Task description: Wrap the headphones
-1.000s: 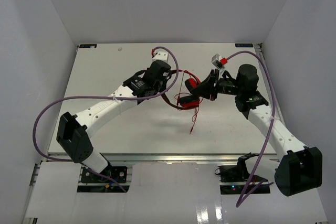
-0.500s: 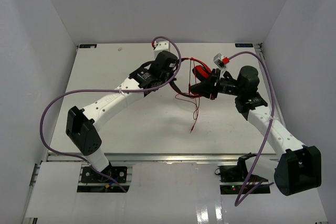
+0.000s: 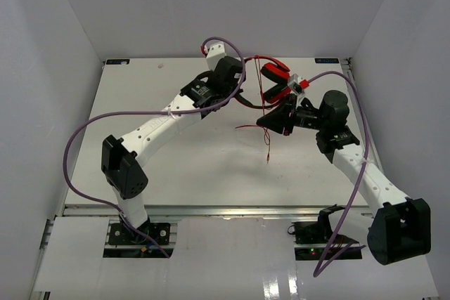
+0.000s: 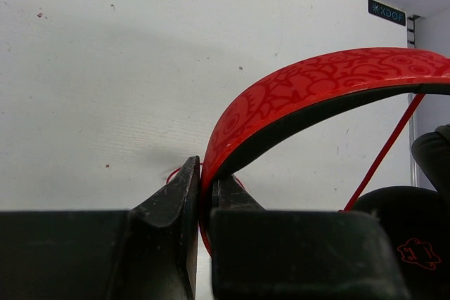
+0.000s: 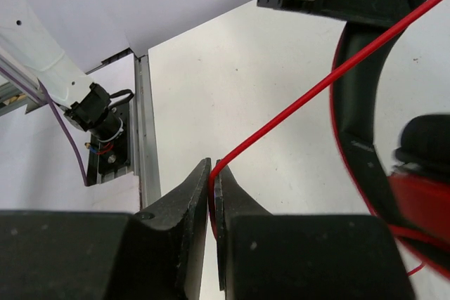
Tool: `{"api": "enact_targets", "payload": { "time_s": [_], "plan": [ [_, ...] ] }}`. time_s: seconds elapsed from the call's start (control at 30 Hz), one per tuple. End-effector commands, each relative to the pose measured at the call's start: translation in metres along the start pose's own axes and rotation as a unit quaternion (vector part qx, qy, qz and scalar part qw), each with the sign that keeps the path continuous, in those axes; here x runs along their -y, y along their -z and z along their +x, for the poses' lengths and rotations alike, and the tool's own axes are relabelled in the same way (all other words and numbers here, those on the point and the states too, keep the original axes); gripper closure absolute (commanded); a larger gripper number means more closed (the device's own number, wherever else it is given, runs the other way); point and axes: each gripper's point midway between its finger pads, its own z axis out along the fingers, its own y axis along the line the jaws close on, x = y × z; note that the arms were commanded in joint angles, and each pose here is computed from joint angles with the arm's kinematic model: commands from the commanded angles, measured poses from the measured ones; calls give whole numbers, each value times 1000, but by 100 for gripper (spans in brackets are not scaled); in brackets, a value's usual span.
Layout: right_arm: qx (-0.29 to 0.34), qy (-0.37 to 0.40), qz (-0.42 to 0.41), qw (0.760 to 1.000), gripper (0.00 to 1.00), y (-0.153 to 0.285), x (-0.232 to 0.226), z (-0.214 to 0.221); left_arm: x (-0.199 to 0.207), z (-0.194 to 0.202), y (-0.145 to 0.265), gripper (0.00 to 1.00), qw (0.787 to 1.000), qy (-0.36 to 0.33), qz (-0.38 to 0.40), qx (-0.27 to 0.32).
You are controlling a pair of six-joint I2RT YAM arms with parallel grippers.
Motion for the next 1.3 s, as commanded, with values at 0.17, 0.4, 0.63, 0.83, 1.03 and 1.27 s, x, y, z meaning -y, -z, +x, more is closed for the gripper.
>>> {"api": "enact_targets", "payload": {
  "time_s": [0.17, 0.4, 0.63, 0.83, 1.03, 1.27],
  "plan": [
    [-17, 14, -44, 999, 88, 7, -23, 20, -5, -100, 25, 100, 982, 160, 14, 104],
    [-20, 8, -43, 999, 88, 5, -15, 35, -3, -124, 42, 100, 972, 205, 54, 102],
    [-37, 3, -32, 999, 88, 1, 3, 51, 4, -160, 78, 100, 960, 232, 111, 109],
    [-49, 19, -14, 999, 88, 2, 18, 61, -4, -183, 115, 100, 956, 223, 144, 126],
    [-61, 29, 22, 997, 89, 5, 46, 69, -12, -176, 144, 100, 957, 204, 168, 120],
    [-80, 57, 109, 989, 90, 8, 89, 65, -16, -146, 156, 100, 962, 179, 192, 73]
  ]
}}
